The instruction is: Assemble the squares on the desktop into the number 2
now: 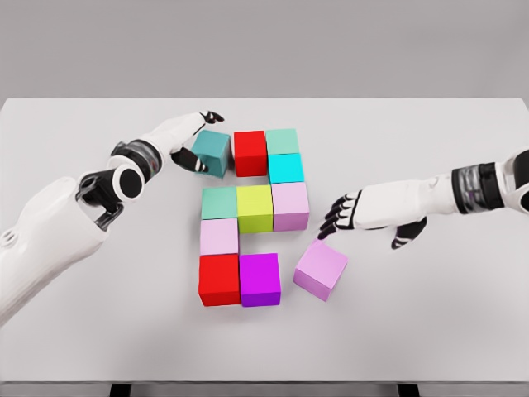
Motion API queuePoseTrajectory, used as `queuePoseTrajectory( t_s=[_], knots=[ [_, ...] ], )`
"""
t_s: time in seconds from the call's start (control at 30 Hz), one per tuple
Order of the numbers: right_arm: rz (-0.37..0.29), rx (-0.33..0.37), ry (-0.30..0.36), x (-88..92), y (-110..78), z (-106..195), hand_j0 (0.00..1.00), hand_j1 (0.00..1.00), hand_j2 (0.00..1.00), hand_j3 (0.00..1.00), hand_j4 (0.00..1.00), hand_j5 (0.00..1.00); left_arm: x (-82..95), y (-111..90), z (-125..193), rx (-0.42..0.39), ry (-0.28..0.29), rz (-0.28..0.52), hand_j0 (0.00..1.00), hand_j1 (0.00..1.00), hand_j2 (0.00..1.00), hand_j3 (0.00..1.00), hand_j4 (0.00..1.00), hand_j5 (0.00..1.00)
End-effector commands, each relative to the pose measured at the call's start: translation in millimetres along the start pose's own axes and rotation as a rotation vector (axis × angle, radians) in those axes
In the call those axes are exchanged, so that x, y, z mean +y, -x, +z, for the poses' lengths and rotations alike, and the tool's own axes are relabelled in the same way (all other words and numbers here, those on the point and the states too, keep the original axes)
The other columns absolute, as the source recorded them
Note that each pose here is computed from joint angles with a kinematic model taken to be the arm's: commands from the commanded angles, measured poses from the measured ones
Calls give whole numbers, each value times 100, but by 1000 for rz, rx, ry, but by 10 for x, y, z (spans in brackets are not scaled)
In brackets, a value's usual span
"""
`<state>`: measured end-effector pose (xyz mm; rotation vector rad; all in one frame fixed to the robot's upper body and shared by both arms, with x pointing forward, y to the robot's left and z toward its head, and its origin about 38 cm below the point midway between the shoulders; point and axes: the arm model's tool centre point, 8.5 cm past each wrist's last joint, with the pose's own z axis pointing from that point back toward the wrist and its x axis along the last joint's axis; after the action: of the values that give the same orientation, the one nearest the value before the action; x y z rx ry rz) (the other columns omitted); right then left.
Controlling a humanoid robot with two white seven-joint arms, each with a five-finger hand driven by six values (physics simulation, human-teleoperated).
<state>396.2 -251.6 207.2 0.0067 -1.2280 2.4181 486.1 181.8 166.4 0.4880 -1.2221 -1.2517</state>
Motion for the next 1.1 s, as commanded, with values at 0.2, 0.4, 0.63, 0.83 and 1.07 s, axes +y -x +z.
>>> queuePoseTrajectory(
  t_s=[0.2,0.4,0.63,0.83,1.07],
  knots=[
    [-56,47,-12,127,190,15,100,100,100,100,100,100,228,343,167,57,-27,-19,94,94,94,94,94,94],
    [-105,58,-21,253,300,-82,100,100,100,100,100,100,423,785,179,138,-21,-74,100,100,100,100,100,100],
    [-80,28,-41,242,248,-282,100,100,100,100,100,100,375,686,78,40,25,-414,100,100,100,100,100,100],
    [-82,25,-53,278,242,-301,100,100,100,100,100,100,282,675,75,-117,94,-587,100,100,100,100,100,100],
    [-60,25,-63,262,230,-338,100,100,100,100,100,100,401,1029,-15,4,191,-525,96,96,96,96,96,96]
  ],
)
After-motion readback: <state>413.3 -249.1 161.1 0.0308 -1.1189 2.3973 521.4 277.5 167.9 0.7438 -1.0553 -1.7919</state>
